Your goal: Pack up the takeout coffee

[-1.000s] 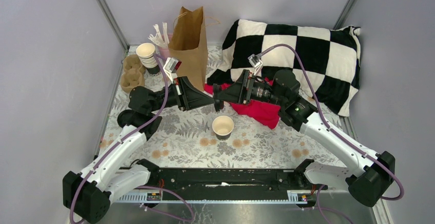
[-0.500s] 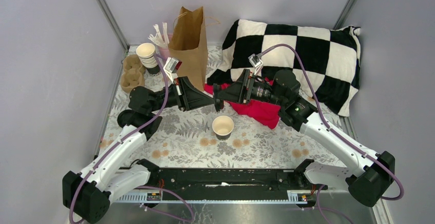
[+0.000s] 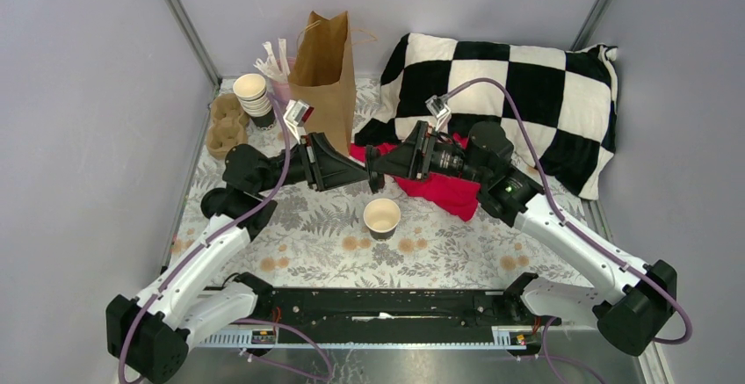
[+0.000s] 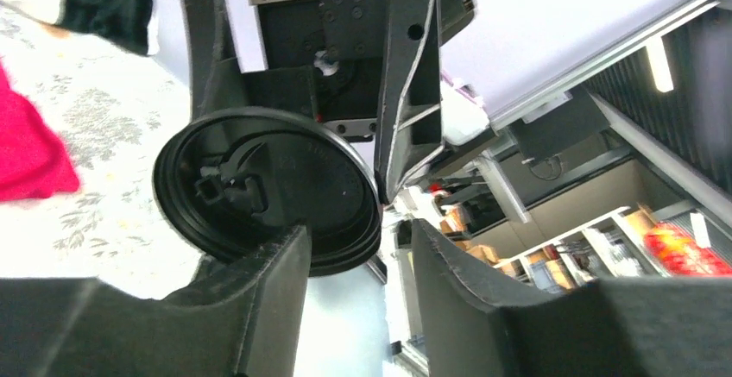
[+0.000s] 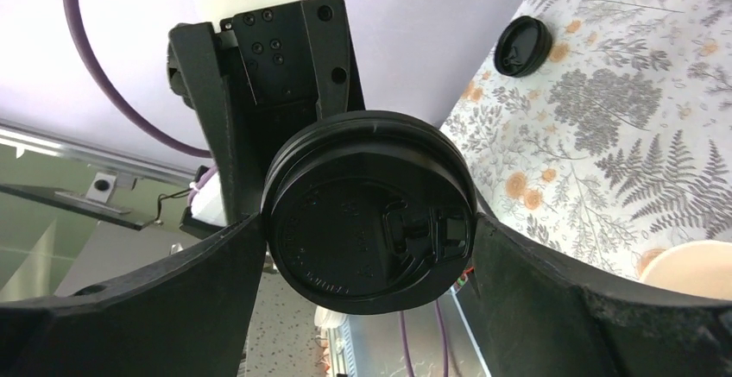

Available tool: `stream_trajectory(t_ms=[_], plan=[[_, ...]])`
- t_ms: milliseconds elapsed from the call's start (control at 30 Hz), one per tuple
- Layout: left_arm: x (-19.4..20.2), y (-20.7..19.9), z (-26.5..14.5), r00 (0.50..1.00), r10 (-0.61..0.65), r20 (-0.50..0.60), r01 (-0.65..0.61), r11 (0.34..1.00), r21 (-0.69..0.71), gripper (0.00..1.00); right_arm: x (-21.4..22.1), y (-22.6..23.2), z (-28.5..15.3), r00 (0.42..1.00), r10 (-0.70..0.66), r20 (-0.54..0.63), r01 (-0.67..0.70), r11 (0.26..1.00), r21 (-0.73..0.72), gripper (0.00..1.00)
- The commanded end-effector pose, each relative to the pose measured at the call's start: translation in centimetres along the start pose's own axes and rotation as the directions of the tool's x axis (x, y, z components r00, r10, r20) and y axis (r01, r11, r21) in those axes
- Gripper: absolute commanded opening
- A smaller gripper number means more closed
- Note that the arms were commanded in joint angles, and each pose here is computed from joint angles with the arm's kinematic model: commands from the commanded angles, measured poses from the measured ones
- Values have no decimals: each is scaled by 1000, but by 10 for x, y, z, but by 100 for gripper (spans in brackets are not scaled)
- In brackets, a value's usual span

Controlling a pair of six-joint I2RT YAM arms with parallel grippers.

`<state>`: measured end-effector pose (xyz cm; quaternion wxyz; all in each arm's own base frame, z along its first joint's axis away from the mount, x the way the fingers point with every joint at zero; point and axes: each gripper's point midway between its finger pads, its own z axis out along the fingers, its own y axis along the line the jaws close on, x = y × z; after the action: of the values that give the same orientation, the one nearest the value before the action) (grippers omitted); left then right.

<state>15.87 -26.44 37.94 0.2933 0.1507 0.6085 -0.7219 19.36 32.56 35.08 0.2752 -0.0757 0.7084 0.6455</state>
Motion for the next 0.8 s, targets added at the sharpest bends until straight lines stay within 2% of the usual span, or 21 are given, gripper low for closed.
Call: stream_trajectory(t_ms=[0, 67, 200, 300, 400, 467, 533, 667, 767], plan=[[-3, -2, -9, 994, 112, 6, -111, 988, -103, 58, 0, -7, -11, 995, -97, 20, 95, 992, 85, 91], [-1, 17, -22, 991, 137, -6, -134, 954, -268, 71, 7, -30, -20, 988, -152, -25, 154, 968, 199, 89], [7, 62, -61, 994, 108, -10, -93, 798, -595, 87, 24, -76, -38, 950, -241, -197, 300, 878, 373, 87], [19, 79, -85, 998, 57, 32, -18, 707, -707, 94, 35, -102, -42, 909, -267, -320, 395, 800, 453, 85], [20, 89, -104, 992, 80, 93, 20, 641, -767, 95, 42, -122, -39, 833, -311, -458, 538, 647, 540, 85], [22, 95, -110, 988, 98, 118, 31, 628, -777, 95, 52, -131, -35, 784, -323, -531, 609, 567, 555, 85], [26, 102, -113, 986, 105, 127, 34, 625, -780, 95, 60, -137, -29, 753, -323, -573, 647, 520, 558, 85], [36, 127, -119, 987, 100, 128, 43, 597, -801, 95, 57, -154, -25, 732, -326, -598, 677, 448, 584, 85], [44, 144, -118, 990, 77, 118, 49, 598, -800, 95, 58, -163, -22, 708, -295, -641, 699, 420, 579, 86]])
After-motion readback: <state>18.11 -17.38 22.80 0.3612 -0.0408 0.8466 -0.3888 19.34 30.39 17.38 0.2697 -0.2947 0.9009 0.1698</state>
